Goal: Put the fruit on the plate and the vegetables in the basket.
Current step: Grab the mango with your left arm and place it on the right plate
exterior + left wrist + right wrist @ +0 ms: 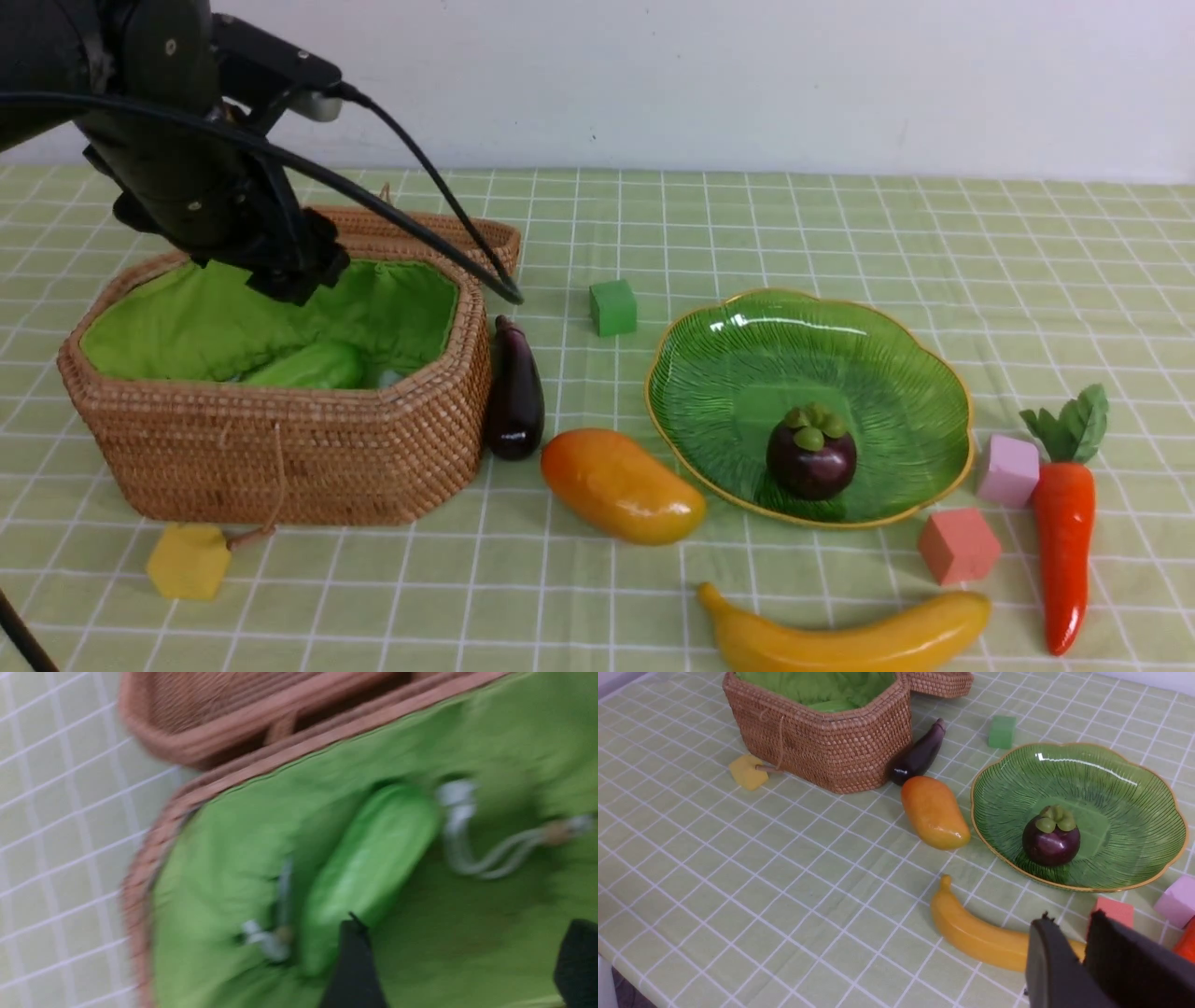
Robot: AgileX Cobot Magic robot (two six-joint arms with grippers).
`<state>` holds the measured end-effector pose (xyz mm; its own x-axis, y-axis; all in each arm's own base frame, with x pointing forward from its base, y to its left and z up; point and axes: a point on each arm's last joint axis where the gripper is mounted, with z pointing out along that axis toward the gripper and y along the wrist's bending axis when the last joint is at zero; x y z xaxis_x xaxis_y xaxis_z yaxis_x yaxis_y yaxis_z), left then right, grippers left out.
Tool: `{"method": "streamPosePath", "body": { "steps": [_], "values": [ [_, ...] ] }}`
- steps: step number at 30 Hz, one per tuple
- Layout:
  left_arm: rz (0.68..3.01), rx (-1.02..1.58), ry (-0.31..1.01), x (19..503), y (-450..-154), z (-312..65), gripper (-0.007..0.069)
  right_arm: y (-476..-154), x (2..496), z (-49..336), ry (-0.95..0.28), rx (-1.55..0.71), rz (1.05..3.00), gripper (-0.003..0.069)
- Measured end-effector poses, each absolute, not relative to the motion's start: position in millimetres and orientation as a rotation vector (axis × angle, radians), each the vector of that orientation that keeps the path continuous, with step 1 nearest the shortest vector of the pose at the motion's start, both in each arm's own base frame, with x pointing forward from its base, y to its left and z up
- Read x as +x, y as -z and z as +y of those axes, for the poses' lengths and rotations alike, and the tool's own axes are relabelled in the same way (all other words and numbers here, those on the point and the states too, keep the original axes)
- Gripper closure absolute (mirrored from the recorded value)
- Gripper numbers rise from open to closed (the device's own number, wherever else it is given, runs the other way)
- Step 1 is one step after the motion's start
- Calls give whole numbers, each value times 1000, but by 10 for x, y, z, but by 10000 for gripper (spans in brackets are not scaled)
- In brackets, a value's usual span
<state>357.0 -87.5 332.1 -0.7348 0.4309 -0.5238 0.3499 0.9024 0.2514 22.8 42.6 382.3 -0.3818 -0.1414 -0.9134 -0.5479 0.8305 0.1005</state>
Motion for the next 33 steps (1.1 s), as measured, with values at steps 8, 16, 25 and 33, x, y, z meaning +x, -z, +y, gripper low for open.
{"method": "streamPosePath", "body": {
  "steps": [8,16,25,33],
  "values": [
    [2267,1342,31,3029,-3223,-2043,521,-3805,216,429,-477,-529,1960,531],
    [2039,1933,-73,3048,-2552,-2511,376,-3763,184,436,-489,-560,2010,528],
    [1845,1946,-147,3311,-2213,-2688,-33,-3752,175,438,-492,-569,2023,526],
    [1778,2023,-258,3429,-1961,-2712,11,-3749,173,438,-493,-571,2025,522]
  ]
}}
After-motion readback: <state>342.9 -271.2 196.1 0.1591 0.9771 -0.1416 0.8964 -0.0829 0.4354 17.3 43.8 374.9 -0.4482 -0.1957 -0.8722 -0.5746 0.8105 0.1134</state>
